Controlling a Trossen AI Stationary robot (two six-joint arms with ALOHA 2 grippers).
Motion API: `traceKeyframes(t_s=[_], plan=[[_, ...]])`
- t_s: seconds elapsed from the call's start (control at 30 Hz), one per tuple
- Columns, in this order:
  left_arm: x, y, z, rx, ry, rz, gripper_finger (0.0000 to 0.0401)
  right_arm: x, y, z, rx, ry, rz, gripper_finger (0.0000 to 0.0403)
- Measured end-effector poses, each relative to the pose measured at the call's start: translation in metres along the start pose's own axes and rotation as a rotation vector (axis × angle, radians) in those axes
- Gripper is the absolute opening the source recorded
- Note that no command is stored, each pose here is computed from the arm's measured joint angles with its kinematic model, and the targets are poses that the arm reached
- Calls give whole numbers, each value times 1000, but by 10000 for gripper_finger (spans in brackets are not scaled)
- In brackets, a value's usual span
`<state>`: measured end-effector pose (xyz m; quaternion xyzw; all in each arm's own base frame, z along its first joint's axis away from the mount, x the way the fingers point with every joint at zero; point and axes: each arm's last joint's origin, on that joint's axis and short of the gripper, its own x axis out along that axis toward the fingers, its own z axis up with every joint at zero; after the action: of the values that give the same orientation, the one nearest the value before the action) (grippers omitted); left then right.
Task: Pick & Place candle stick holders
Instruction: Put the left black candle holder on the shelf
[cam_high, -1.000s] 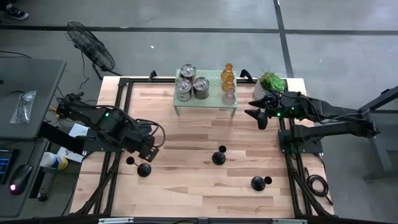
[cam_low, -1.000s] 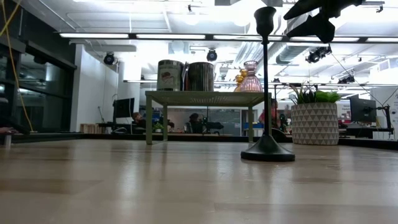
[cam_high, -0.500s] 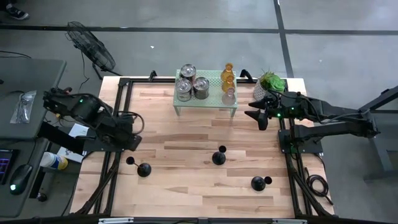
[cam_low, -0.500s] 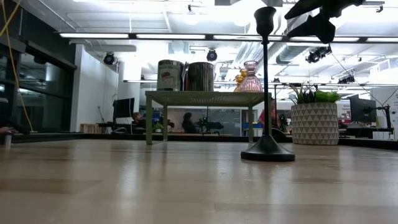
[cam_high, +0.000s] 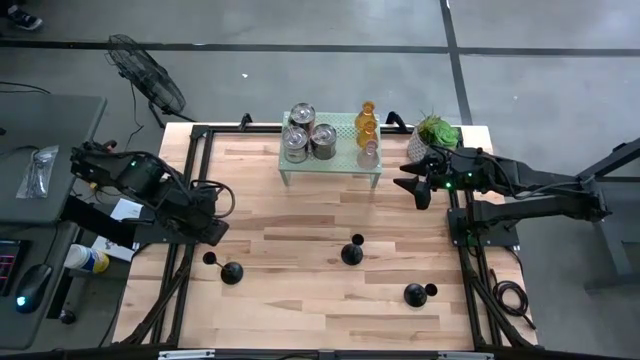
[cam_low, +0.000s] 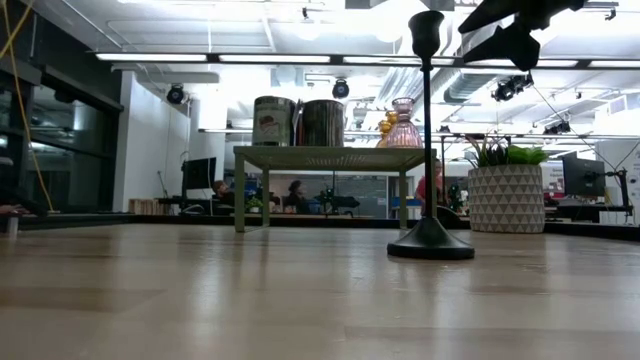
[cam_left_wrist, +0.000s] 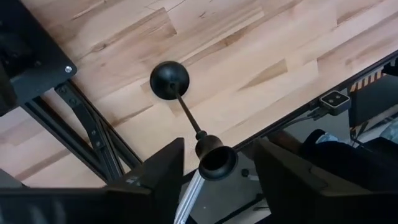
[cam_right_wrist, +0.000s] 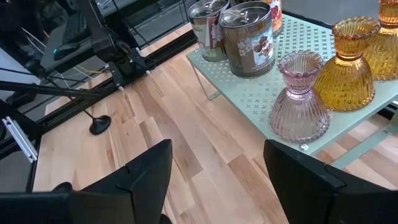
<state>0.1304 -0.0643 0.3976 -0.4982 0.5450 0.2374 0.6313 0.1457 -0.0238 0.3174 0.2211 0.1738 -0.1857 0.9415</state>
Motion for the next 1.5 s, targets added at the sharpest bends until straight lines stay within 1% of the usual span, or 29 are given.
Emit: traceKeyframes(t_s=[0.2, 0.3, 0.4, 0.57, 0.73, 1.03, 1.3, 1.4, 1.5], plan=[[0, 0, 0, 24, 4, 1, 248, 0, 0, -1, -2, 8, -4, 247], [2, -2, -1, 22, 31, 10, 262, 0, 0, -1, -2, 8, -4, 247], [4, -3, -1, 43, 34, 18, 261, 0, 0, -1, -3, 8, -4, 247], [11, -2, 0, 78, 27, 42, 245, 1, 0, -1, -5, 10, -5, 247], [12, 4, 0, 80, 29, 51, 231, 1, 0, -1, -5, 11, -5, 247], [8, 9, 0, 80, 35, 30, 230, 1, 0, -1, -4, 12, -3, 247], [10, 7, 0, 110, 21, 37, 230, 1, 0, -1, -3, 12, -3, 247], [10, 8, 1, 157, -3, 38, 230, 1, 0, -1, -2, 12, -3, 247], [10, 7, 0, 201, 31, 36, 230, 1, 0, -1, -2, 11, -5, 247]])
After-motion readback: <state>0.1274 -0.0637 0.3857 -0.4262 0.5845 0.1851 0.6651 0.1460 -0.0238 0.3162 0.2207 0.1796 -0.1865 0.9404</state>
